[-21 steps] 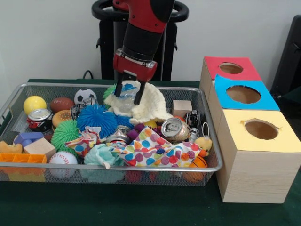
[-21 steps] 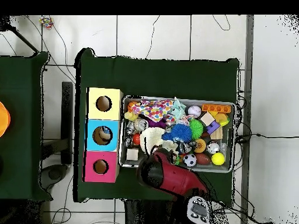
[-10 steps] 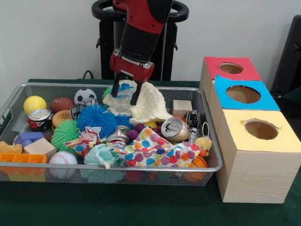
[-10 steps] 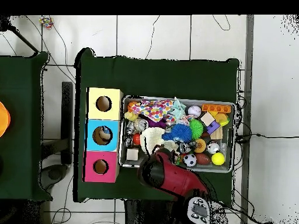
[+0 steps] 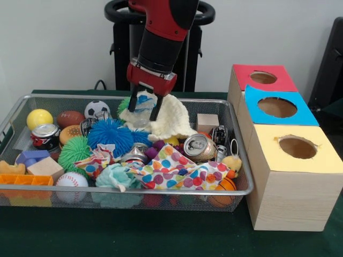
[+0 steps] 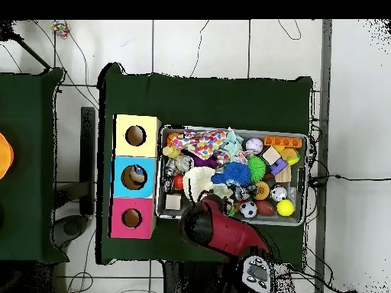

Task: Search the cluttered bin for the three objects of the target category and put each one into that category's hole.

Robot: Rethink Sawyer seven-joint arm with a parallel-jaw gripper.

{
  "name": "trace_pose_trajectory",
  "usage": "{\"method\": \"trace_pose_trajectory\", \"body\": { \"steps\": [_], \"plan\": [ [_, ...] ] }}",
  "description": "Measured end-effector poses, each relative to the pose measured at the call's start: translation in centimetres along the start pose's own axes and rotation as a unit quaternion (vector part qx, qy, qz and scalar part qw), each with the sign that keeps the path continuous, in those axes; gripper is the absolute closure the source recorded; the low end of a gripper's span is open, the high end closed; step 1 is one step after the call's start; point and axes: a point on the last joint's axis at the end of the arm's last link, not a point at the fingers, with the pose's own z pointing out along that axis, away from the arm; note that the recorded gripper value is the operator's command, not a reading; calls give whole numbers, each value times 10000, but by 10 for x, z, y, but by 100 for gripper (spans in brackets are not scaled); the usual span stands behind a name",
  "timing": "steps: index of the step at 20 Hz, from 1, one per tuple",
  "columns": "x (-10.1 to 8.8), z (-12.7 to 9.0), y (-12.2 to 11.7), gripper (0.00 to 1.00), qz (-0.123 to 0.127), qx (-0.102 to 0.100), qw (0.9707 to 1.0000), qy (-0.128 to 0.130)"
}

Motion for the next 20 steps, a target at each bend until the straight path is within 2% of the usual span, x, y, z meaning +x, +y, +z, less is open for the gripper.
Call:
{"method": "trace_pose_trajectory", "body": {
  "steps": [9,20],
  "plan": [
    [0,15,2,0,41,34,9995,-302],
    [-1,18,4,0,157,72,9993,-332]
  ]
}}
